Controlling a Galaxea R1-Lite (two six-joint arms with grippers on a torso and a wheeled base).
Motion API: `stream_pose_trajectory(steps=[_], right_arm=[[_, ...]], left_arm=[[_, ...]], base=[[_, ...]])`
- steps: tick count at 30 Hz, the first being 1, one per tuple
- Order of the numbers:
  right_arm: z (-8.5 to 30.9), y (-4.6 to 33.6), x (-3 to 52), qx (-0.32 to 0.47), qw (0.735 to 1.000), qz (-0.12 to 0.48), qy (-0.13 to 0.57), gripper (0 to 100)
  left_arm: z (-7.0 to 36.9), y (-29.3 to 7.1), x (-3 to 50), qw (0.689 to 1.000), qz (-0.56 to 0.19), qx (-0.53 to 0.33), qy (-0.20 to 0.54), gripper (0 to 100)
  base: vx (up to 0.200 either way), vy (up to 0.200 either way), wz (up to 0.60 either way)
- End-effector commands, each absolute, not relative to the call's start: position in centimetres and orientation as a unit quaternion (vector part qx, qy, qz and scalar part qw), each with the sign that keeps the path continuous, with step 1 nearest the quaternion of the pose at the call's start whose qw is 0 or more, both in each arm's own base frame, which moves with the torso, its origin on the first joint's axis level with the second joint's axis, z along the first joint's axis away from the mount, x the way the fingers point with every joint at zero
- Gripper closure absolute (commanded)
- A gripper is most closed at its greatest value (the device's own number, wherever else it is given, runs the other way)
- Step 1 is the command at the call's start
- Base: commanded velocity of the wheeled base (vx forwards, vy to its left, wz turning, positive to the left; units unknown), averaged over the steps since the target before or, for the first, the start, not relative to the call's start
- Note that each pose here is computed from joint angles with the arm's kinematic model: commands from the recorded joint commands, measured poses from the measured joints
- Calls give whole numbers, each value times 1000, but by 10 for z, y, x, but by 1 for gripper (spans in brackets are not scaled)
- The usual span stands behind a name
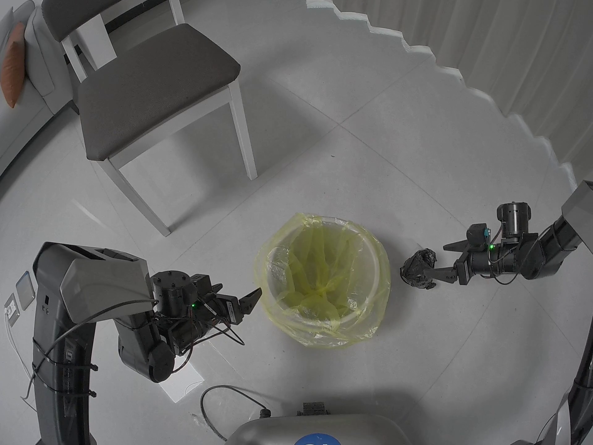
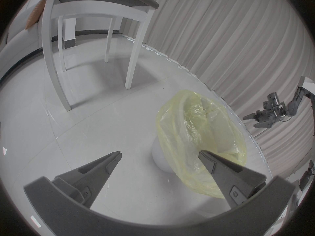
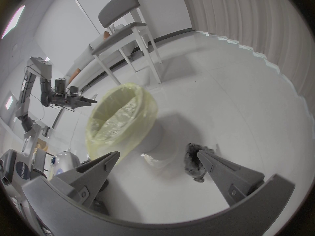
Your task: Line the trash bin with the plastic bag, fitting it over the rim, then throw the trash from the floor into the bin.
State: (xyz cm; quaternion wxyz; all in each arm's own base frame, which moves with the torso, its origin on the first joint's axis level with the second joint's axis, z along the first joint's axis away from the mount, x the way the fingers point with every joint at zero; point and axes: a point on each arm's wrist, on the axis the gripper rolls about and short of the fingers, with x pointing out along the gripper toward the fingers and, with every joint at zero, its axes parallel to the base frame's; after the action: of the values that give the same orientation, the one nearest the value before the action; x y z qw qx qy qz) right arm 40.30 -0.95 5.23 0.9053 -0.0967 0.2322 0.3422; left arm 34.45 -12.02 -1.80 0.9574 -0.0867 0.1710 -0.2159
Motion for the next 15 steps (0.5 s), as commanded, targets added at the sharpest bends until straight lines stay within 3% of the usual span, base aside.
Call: stream_pose_trajectory(steps=[1,15], right_arm=[[14,-28,446,-121,903,305,277,0],[-16,-20,492,-133,889,306,314,0]], left_arm=[[-16,-115,341,960,-209,-88,164,0],[-17,-112,339,962,-207,-90,157,0]], base=[[0,0,0],[0,0,0]])
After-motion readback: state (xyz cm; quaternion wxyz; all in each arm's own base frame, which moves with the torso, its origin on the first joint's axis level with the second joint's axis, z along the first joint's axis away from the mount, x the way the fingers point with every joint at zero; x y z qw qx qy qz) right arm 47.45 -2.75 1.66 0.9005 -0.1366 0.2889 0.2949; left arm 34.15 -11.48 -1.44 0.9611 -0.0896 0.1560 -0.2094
